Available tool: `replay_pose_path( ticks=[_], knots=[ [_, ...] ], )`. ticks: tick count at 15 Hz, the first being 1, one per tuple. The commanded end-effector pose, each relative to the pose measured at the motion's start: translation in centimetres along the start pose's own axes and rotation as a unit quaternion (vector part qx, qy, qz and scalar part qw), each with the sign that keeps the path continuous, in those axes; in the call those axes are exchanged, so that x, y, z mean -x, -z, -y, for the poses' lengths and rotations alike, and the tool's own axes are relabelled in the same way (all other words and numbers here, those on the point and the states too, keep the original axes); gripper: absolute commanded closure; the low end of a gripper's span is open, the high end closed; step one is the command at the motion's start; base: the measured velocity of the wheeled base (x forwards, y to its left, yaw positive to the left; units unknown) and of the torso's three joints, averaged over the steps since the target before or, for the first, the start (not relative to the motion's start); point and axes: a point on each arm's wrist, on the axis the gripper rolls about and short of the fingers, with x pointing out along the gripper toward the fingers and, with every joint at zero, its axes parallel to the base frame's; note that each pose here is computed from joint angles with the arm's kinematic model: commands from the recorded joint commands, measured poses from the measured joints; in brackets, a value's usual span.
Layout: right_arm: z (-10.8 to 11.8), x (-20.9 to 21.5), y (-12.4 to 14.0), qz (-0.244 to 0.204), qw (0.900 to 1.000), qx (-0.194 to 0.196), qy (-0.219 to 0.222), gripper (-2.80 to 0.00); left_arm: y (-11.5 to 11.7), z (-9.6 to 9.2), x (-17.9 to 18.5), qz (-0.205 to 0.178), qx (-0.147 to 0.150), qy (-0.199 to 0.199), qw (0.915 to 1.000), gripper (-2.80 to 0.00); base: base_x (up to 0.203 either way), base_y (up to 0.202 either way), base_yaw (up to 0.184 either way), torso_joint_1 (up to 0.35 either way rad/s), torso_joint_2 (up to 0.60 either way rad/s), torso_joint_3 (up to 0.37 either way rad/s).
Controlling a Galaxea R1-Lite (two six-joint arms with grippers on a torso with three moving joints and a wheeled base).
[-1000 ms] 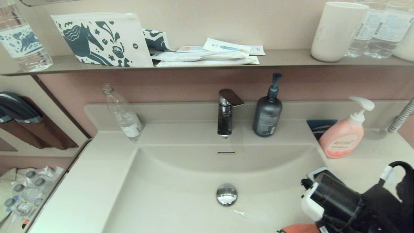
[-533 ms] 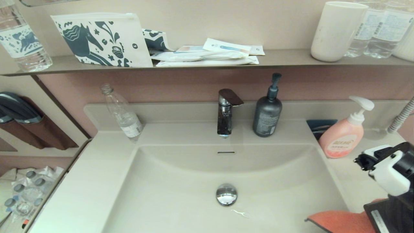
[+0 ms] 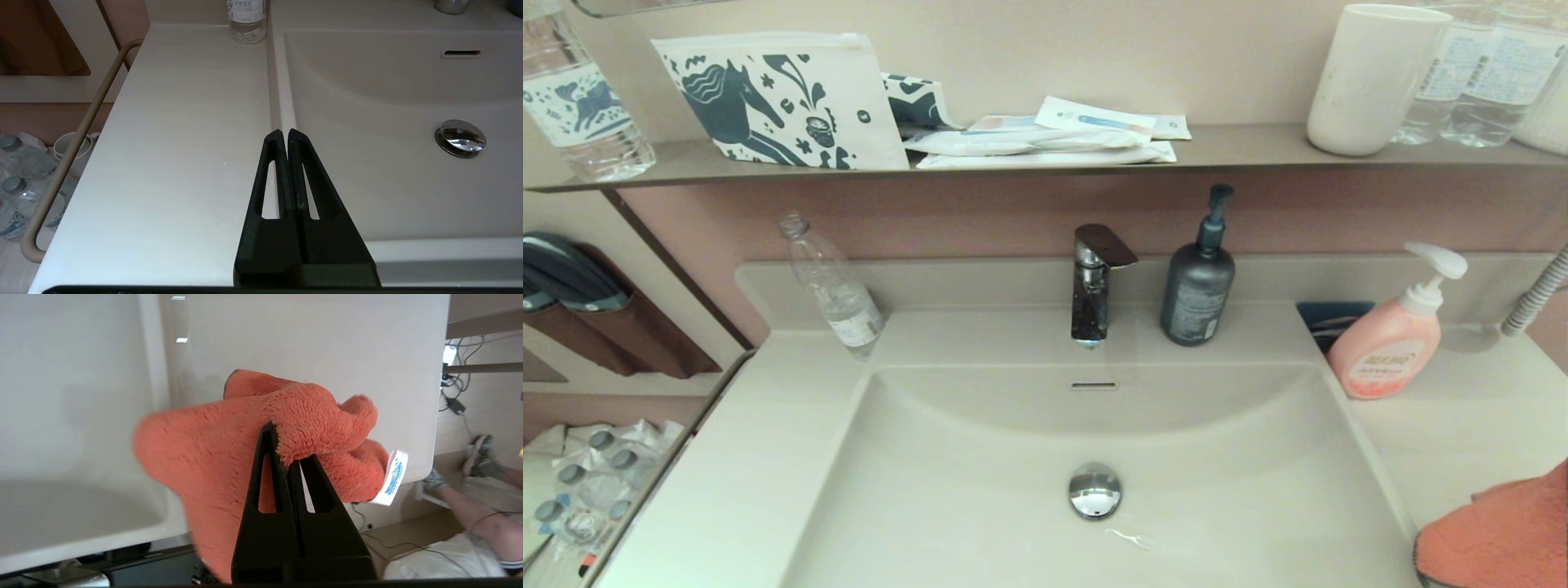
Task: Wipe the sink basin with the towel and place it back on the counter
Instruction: Wipe the sink
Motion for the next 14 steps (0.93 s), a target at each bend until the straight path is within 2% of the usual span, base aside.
replay_pose_path(
  ticks=[1, 4, 5, 6, 7, 11, 14],
  knots=[
    [1.9, 1.1, -0.5, 0.018, 0.999, -0.043, 0.003, 0.0, 0.0, 0.0, 0.0, -0.001, 0.0, 0.0, 1.0, 0.0, 0.0, 0.0, 0.0, 0.0, 0.0, 0.0],
    [3.8, 1.1, -1.5, 0.025, 0.996, -0.083, 0.014, 0.0, 0.0, 0.0, 0.0, 0.0, 0.0, 0.0, 1.0, 0.0, 0.0, 0.0, 0.0, 0.0, 0.0, 0.0],
    [4.2, 0.9, -2.0, 0.045, 0.994, -0.099, 0.006, 0.0, 0.0, 0.0, 0.0, 0.0, 0.0, 0.0, 1.0, 0.0, 0.0, 0.0, 0.0, 0.0, 0.0, 0.0],
    [4.4, 0.8, -2.7, 0.072, 0.99, -0.116, -0.023, 0.0, 0.0, 0.0, 0.0, 0.0, 0.0, 0.0, 1.0, 0.0, 0.0, 0.0, 0.0, 0.0, 0.0, 0.0],
    [4.8, 0.5, -2.9, 0.081, 0.988, -0.131, -0.03, 0.0, 0.0, 0.0, 0.0, -0.001, 0.0, 0.0, 1.0, 0.0, 0.0, 0.0, 0.0, 0.0, 0.0, 0.0],
    [6.7, -4.5, -4.1, 0.076, 0.982, -0.172, -0.02, 0.0, 0.0, 0.0, 0.0, 0.0, 0.0, 0.0, 1.0, 0.0, 0.0, 0.0, 0.0, 0.0, 0.0, 0.0],
    [7.2, -8.1, -4.6, 0.065, 0.98, -0.185, -0.041, 0.0, 0.0, 0.0, 0.0, 0.0, 0.0, 0.0, 1.0, 0.0, 0.0, 0.0, 0.0, 0.0, 0.0, 0.0]
  ],
)
